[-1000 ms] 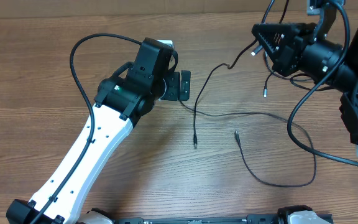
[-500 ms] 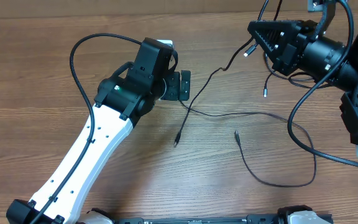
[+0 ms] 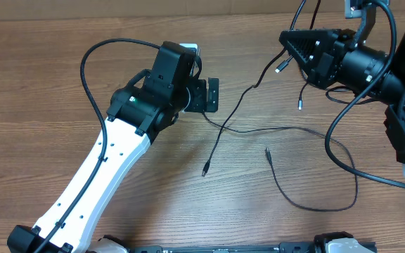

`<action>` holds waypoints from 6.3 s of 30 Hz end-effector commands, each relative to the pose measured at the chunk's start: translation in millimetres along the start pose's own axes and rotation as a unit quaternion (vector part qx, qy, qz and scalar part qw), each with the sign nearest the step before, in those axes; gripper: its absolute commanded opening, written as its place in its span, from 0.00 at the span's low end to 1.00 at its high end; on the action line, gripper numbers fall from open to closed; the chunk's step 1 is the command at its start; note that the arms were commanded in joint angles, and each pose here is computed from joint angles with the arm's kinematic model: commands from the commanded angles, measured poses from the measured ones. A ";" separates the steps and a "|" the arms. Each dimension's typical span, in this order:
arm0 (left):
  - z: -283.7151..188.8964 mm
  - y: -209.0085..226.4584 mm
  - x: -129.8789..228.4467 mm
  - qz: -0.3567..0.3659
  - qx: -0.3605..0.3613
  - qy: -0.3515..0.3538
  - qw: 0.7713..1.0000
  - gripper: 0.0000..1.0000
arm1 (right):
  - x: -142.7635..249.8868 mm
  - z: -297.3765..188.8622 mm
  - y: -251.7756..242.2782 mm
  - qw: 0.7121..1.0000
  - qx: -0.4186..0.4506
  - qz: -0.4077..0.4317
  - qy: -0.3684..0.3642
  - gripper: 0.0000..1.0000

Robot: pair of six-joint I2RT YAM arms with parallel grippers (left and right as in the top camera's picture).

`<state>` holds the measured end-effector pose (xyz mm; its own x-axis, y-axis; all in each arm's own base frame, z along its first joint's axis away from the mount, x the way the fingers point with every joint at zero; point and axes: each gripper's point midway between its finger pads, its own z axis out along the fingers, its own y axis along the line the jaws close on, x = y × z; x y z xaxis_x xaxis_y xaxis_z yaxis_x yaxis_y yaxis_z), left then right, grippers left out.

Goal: Untangle cables

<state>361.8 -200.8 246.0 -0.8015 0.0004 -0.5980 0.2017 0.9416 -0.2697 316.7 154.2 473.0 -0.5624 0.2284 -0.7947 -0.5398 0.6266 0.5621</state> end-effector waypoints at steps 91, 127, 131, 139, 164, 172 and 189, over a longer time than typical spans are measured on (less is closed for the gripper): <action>-223.5 -127.9 -52.0 0.324 0.452 -0.278 0.783 0.04 | 68.3 1.7 -45.0 0.982 0.091 0.111 0.125 0.04; -244.6 -148.6 -68.8 0.309 0.544 -0.283 0.727 0.04 | 96.7 42.8 16.5 0.972 -0.085 0.064 0.209 0.86; -244.7 -148.4 -68.9 0.309 0.543 -0.283 0.727 0.04 | 87.4 48.2 6.1 0.979 -0.056 0.057 0.187 1.00; -246.2 -147.3 -67.0 0.315 0.547 -0.281 0.723 0.04 | 58.9 46.3 -50.2 0.986 0.078 0.090 0.117 1.00; -198.0 -57.8 -145.7 0.068 0.384 -0.319 0.864 0.04 | 48.6 -15.4 -68.8 0.956 -0.033 -0.273 0.108 1.00; -195.6 -74.8 -137.6 0.063 0.403 -0.300 0.862 0.04 | 57.3 3.3 -22.1 0.918 -0.131 -0.362 0.092 1.00; -193.6 -101.8 -119.0 0.076 0.437 -0.265 0.856 0.04 | 27.6 20.4 -28.5 0.915 -0.073 -0.393 0.057 1.00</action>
<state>336.2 -224.5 485.4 -0.4023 -0.2777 -0.8724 0.7960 0.3646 -0.4832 334.8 158.4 421.6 -0.0397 -0.3376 -0.9405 -0.8862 0.4467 -0.1229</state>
